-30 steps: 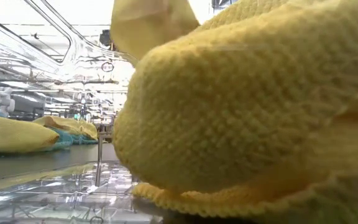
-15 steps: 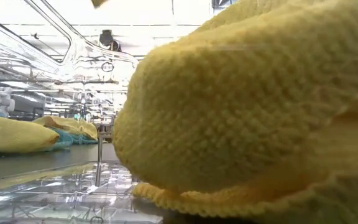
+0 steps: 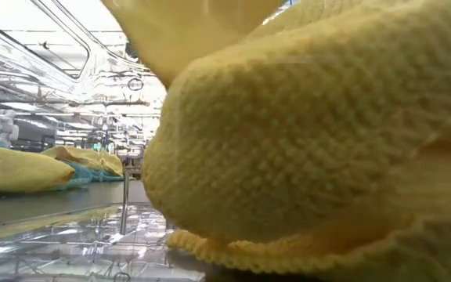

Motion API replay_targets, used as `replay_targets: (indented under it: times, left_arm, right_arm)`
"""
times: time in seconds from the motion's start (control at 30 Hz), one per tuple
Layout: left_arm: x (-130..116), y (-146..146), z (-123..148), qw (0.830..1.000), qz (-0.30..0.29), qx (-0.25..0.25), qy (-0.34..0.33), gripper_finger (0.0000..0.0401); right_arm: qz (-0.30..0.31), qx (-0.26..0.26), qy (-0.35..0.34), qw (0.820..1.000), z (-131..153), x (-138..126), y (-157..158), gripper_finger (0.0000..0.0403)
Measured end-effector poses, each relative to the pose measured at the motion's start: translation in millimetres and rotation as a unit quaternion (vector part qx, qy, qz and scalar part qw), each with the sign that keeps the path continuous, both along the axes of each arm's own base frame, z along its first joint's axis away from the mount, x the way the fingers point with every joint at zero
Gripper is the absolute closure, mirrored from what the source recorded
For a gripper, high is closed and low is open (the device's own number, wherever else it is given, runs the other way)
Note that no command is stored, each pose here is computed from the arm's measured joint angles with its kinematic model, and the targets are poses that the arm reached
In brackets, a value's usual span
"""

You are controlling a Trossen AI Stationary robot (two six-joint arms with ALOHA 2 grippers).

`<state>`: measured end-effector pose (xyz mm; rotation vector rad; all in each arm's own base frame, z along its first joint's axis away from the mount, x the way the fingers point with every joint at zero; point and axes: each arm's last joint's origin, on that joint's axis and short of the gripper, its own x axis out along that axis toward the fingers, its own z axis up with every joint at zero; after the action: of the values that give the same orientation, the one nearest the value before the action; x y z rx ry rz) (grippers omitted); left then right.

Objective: Sort microfiber towel by color & place in baskets
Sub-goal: Put the yellow microfiber towel into the bottom transparent bin

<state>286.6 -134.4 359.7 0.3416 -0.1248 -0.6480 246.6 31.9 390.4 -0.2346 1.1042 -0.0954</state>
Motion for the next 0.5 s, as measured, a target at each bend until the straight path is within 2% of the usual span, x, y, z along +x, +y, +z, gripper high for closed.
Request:
replay_targets:
  times: [0.5]
  left_arm:
    - [34,-16,-53,0.993,-0.008,-0.012,0.113,0.0395]
  right_arm:
    - [-0.005,0.001,0.007,1.000,-1,-1,0,0.0122]
